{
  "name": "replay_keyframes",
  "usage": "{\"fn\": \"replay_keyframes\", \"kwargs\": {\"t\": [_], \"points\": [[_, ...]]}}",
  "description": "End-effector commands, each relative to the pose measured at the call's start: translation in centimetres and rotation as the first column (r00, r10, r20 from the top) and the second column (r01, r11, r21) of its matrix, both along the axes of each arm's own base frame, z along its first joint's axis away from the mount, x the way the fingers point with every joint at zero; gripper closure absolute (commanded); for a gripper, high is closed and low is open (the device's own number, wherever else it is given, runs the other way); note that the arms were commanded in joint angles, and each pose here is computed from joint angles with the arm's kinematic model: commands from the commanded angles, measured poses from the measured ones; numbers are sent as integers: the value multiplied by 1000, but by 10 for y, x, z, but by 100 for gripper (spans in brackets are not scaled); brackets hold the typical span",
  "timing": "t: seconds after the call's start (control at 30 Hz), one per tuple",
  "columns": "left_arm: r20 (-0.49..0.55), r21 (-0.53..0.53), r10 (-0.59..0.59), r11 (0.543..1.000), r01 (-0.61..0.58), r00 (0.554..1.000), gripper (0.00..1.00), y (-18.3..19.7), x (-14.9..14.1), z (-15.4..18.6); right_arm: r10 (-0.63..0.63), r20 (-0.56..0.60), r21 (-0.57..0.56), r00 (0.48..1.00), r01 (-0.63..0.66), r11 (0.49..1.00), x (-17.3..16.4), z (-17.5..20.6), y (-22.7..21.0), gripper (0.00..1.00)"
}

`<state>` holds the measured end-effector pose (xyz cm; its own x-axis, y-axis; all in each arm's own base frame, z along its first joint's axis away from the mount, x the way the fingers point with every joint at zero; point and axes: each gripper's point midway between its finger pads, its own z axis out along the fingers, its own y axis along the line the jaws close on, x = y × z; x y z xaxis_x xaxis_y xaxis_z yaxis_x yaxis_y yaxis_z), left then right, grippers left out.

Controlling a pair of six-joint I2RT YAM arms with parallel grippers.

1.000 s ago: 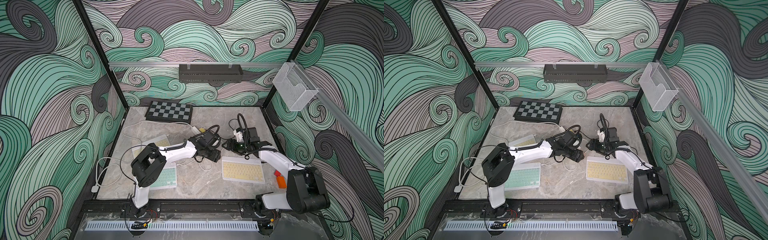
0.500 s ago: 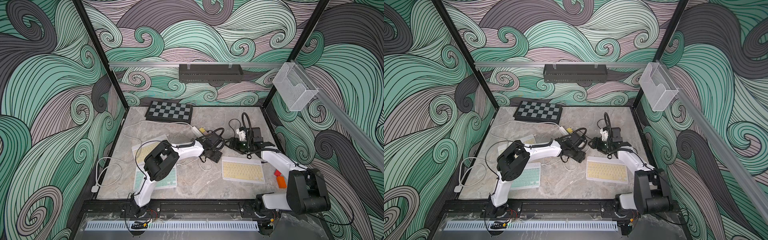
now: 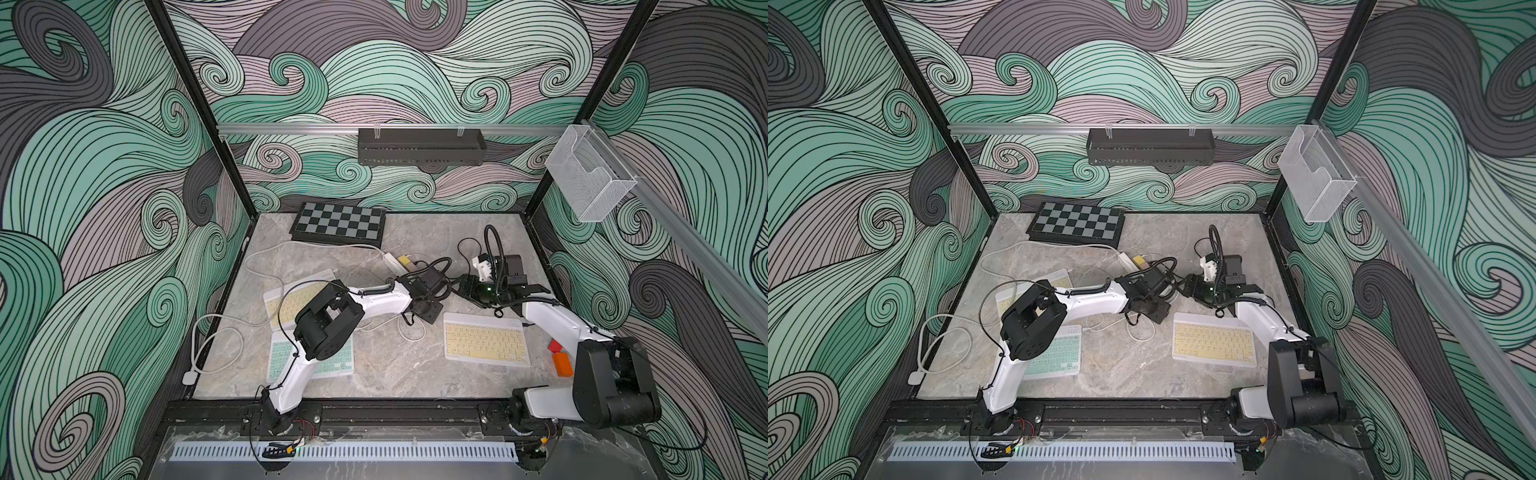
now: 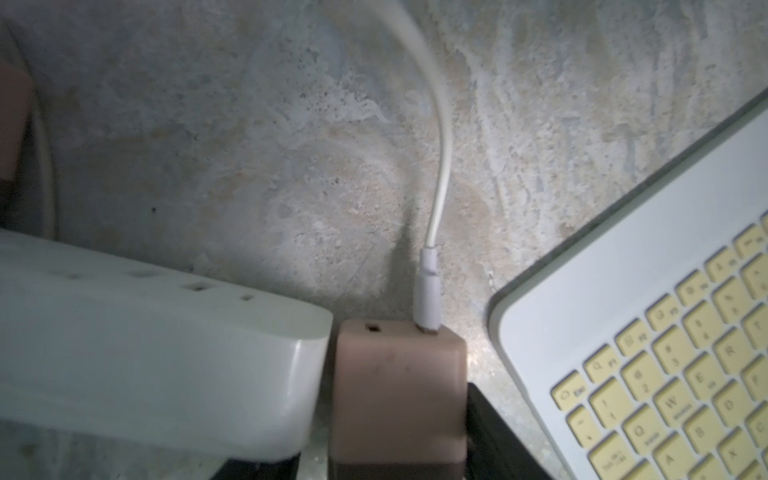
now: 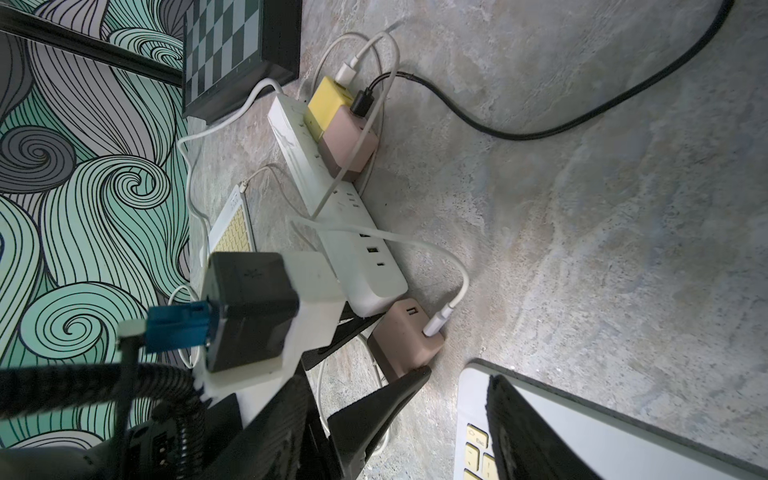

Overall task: Unplug the wireless keyboard
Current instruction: Pick up the plug from the center of the board.

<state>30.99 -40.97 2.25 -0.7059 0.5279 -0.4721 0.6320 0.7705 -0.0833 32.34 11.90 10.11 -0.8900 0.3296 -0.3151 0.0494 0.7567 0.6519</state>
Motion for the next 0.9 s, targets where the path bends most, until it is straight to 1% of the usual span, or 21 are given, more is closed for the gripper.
{"fn": "replay_keyframes", "kwargs": {"t": [0.0,0.1,0.17,0.27,0.33,0.43,0.5,0.57,0.63,0.7,0.73,0.87], "points": [[26,27,-17,999,17,1000,49,-6,2,-2,-6,-4,22,1000,6,1000,-1,-2,0,31],[46,41,0,999,-2,999,66,-2,3,2,-4,-4,28,1000,4,1000,-2,-2,1,31],[64,32,21,999,-23,998,77,2,4,11,-2,6,36,1000,2,999,-2,0,1,31],[85,-12,25,1000,-24,996,91,4,1,36,7,45,62,999,-10,998,0,8,4,32],[106,-54,12,999,-6,994,99,7,-2,60,17,89,92,996,-25,995,2,18,7,32],[120,-131,-29,990,45,992,100,14,-10,95,35,199,136,979,-63,989,6,42,13,32],[102,-199,-77,975,96,992,100,19,-17,115,45,269,166,962,-93,982,7,58,18,33],[63,-274,-131,951,144,989,100,25,-24,132,63,340,200,938,-137,970,7,76,24,34],[6,-356,-181,919,172,983,100,35,-28,149,94,444,246,891,-222,943,5,101,34,34],[-26,-425,-215,886,184,976,100,45,-31,168,132,528,267,839,-311,912,1,124,43,35],[-25,-462,-237,864,199,971,100,50,-34,179,159,576,264,802,-366,893,-2,137,48,35],[-9,-556,-270,802,220,963,100,65,-40,212,210,682,239,701,-484,842,-14,170,62,37]]}}
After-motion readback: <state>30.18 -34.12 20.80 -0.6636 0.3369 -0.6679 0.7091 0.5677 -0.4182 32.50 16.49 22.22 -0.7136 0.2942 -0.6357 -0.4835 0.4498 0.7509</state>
